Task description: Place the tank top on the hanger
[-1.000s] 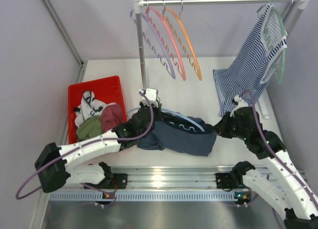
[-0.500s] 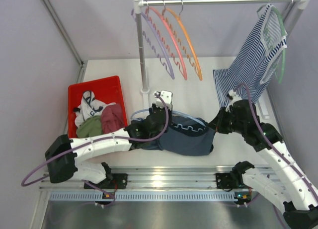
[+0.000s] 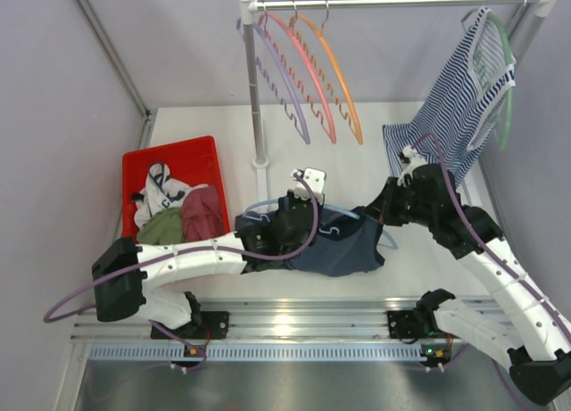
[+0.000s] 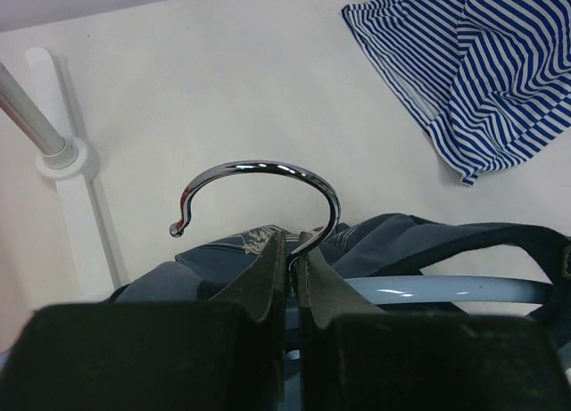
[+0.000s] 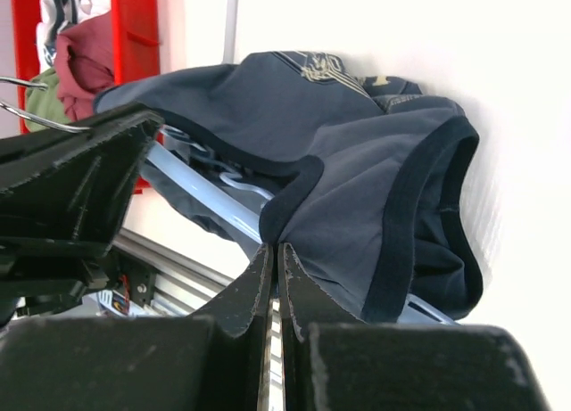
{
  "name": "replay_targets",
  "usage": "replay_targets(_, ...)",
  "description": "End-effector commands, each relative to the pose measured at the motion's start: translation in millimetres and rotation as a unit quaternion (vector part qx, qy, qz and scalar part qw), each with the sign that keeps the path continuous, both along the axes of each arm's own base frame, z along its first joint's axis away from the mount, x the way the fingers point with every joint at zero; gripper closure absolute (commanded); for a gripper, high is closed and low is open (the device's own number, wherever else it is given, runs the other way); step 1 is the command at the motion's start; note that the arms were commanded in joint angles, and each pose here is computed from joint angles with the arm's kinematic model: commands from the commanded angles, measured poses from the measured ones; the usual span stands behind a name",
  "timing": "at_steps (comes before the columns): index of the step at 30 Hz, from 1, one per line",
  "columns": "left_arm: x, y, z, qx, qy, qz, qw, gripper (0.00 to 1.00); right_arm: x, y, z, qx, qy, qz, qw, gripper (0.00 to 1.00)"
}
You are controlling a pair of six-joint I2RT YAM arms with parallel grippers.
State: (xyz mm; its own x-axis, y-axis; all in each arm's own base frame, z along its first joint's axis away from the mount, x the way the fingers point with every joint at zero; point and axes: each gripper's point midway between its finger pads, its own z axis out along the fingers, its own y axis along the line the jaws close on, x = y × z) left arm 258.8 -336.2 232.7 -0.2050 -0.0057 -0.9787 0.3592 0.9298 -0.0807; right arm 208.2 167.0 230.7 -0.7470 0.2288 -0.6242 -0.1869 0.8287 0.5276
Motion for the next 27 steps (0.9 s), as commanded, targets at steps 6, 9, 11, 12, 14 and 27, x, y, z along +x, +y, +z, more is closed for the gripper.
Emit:
replay_targets(6,-5.9,-26.3,32.3,-0.077,-0.006,-0.034,0.996,1.00,12.2,20.0,39.8,0.029,-0.050,0.020,0.998,1.00)
replay_targets(9,-5.6,-29.2,30.9,-0.076,-0.006,-0.031,0.997,1.00,15.5,26.0,45.2,0.027,-0.052,0.029,0.998,1.00)
replay_targets(11,-6.0,-30.8,31.5,-0.079,-0.005,-0.034,0.996,1.00,15.2,26.6,46.4,0.019,-0.055,0.036,0.998,0.96)
replay_targets(12,-6.8,-31.0,34.6,-0.083,-0.006,-0.037,0.996,1.00,15.4,25.2,47.9,0.011,-0.067,0.043,0.997,0.88)
replay_targets(14,-10.3,-33.4,38.1,-0.083,-0.006,-0.051,0.995,1.00,15.3,21.2,53.0,0.005,-0.087,0.045,0.995,0.58)
replay_targets(27,-38.8,-30.1,76.6,-0.086,-0.008,-0.146,0.985,1.00,-28.7,6.7,51.0,-0.058,-0.200,0.184,0.961,0.33)
